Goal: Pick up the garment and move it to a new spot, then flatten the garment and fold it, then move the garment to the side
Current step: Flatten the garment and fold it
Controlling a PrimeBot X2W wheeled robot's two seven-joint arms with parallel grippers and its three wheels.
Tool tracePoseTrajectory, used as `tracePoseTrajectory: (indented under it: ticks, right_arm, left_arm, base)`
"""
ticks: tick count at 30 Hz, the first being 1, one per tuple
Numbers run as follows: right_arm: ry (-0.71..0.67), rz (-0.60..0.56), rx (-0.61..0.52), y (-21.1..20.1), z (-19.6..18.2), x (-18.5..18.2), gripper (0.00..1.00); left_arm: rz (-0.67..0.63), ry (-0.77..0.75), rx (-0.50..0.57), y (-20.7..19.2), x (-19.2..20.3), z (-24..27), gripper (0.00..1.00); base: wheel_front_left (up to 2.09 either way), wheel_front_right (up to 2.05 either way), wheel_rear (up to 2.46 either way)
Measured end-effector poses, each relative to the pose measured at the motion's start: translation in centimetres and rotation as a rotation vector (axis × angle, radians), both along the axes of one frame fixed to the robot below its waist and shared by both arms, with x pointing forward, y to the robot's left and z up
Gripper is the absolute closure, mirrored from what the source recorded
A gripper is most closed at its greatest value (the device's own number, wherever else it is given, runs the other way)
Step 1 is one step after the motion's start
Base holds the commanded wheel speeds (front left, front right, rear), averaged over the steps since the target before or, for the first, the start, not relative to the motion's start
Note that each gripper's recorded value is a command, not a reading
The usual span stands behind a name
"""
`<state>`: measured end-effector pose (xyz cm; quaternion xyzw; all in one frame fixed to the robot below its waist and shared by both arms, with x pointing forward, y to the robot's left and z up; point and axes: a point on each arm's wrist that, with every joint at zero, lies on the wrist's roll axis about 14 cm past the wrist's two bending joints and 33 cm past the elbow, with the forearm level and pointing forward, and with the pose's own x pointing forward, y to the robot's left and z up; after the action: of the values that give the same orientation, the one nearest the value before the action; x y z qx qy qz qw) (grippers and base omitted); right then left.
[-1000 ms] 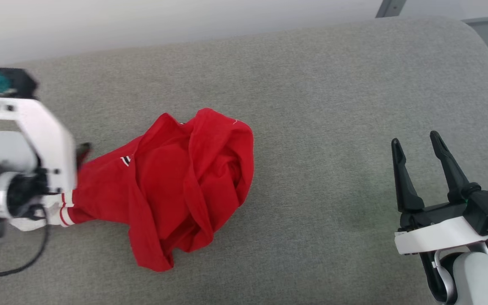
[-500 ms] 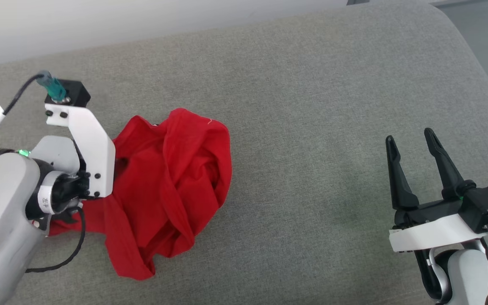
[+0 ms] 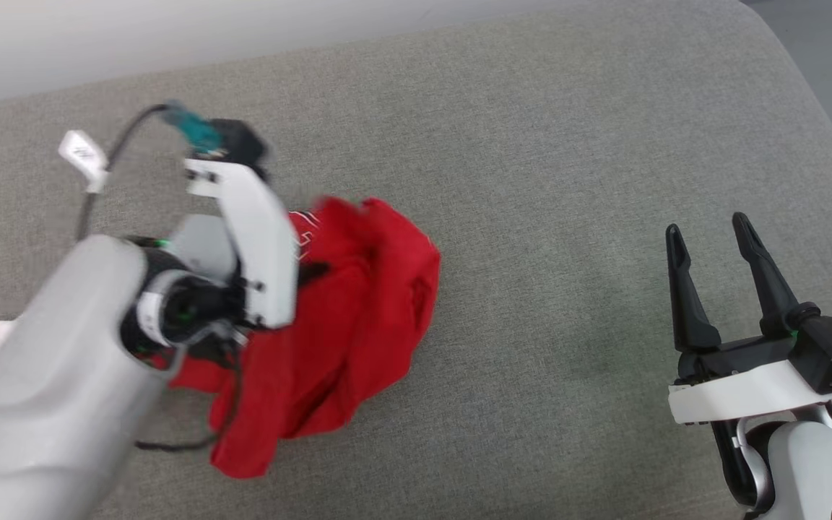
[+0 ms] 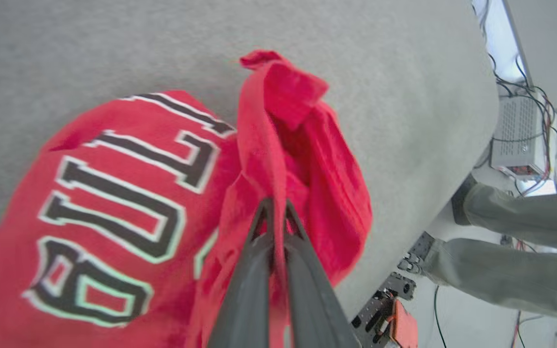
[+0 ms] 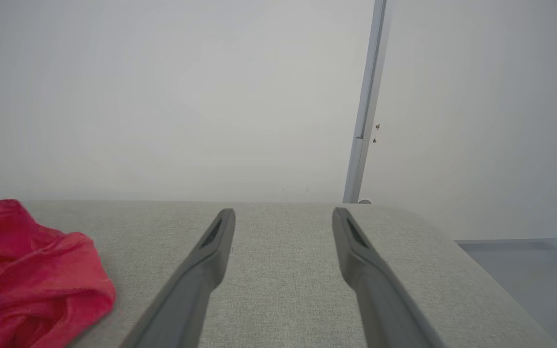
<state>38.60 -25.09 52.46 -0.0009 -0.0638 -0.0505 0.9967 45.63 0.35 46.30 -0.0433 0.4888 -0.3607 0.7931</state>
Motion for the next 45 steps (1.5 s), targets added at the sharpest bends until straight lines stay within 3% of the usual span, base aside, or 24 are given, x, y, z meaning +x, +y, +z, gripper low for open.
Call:
tracePoseTrajectory:
  ticks: [7, 14, 15, 17, 22, 27, 33, 44, 45]
  right_arm:
    - [0.005, 0.001, 0.003, 0.1, -0.2, 0.2, 0.00]
    - [0.011, 0.005, 0.007, 0.3, -0.5, 0.5, 0.00]
    - [0.010, 0.006, 0.008, 0.4, -0.5, 0.5, 0.00]
    - [0.010, 0.007, 0.009, 0.4, -0.5, 0.6, 0.00]
    - [0.001, 0.010, 0.010, 0.5, -0.2, 0.5, 0.00]
    - [-0.007, 0.013, 0.010, 0.6, 0.1, 0.1, 0.00]
    - [-0.009, 0.018, 0.008, 0.7, 0.3, -0.3, 0.00]
    - [-0.001, 0.034, 0.007, 1.2, 0.0, -0.2, 0.00]
    - [0.001, 0.037, 0.007, 1.2, -0.1, -0.1, 0.00]
  left_arm:
    - [-0.198, 0.117, 0.002, -2.6, -6.5, -1.1, 1.00]
    - [-0.269, 0.247, 0.080, -1.7, -11.5, -4.9, 1.00]
    - [-0.277, 0.246, 0.095, -1.3, -11.8, -5.3, 0.92]
    - [-0.268, 0.230, 0.084, -1.3, -11.4, -5.2, 0.00]
    - [-0.201, 0.129, 0.030, -1.4, -8.2, -2.4, 0.00]
    - [-0.103, -0.014, 0.041, 0.3, -4.0, 1.0, 0.00]
    - [0.048, -0.162, 0.210, 5.9, 0.7, 1.1, 0.00]
    - [0.076, -0.126, 0.419, 11.2, 0.3, -4.8, 0.00]
    - [0.068, -0.129, 0.439, 11.6, 0.3, -5.3, 0.54]
  base:
    - [0.00, 0.00, 0.00]
    - [0.00, 0.00, 0.00]
    - [0.00, 0.00, 0.00]
    - [0.00, 0.00, 0.00]
    - [0.00, 0.00, 0.00]
    - [0.00, 0.00, 0.00]
    - [0.00, 0.00, 0.00]
    - [0.00, 0.00, 0.00]
    - [0.00, 0.00, 0.00]
